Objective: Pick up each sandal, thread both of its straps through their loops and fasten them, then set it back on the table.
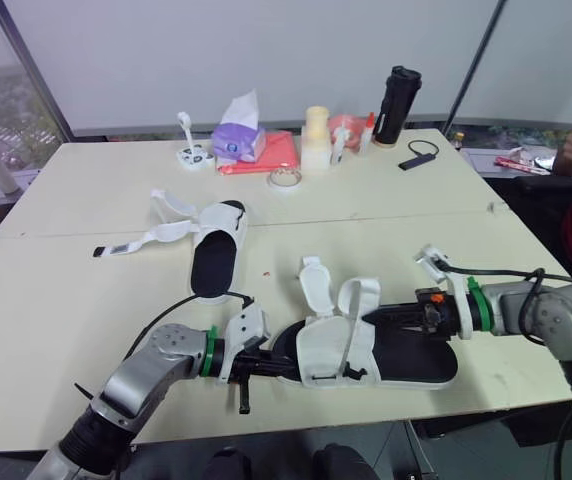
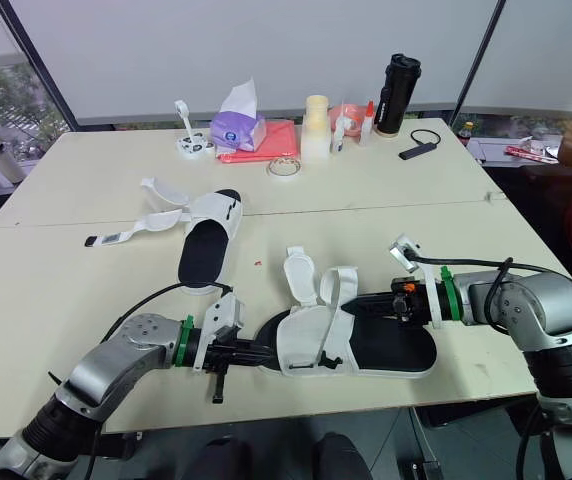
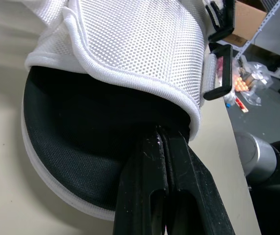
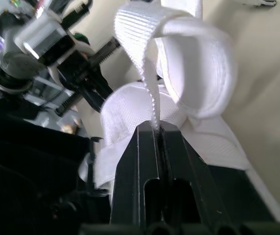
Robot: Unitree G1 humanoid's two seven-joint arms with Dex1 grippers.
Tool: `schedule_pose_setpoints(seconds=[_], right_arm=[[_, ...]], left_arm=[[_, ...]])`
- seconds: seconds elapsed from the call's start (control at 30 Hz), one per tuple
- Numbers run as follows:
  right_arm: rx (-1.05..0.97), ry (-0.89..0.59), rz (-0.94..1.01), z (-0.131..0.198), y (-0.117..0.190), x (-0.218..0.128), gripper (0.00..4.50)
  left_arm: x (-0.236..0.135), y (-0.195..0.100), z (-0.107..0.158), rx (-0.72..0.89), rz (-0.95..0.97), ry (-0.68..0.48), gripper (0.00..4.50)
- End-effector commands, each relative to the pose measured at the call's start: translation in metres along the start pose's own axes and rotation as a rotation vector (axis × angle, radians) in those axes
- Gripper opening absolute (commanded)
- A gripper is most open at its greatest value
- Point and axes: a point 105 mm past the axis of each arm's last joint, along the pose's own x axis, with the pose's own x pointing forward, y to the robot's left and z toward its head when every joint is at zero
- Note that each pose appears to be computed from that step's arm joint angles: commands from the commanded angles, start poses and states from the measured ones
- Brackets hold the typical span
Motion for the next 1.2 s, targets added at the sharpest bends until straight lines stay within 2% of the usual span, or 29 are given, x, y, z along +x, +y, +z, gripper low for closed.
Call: schedule_pose_setpoints(seconds=[0.03, 0.27, 0.6, 0.9, 1.2], right_arm=[[-0.135, 0.052, -0.008, 0.002, 0.005, 0.008, 0.05], [-0.305, 0.106, 0.018, 0.004, 0.013, 0.008, 0.05], [-0.330, 0.087, 0.081, 0.018, 0.029, -0.007, 0.05], [-0.462, 0.223, -0.009, 0.007, 0.012, -0.002, 0.05], [-0.511, 0.155, 0.013, 0.022, 0.017, 0.014, 0.05]], left_arm=[[0.000, 0.005, -0.012, -0.023, 0.042, 0.044, 0.00], [0.001, 0.006, -0.013, -0.025, 0.043, 0.042, 0.00], [0.003, 0.005, -0.014, -0.028, 0.038, 0.040, 0.00], [0.005, 0.004, -0.015, -0.033, 0.034, 0.036, 0.00], [0.007, 0.003, -0.015, -0.039, 0.037, 0.031, 0.00]])
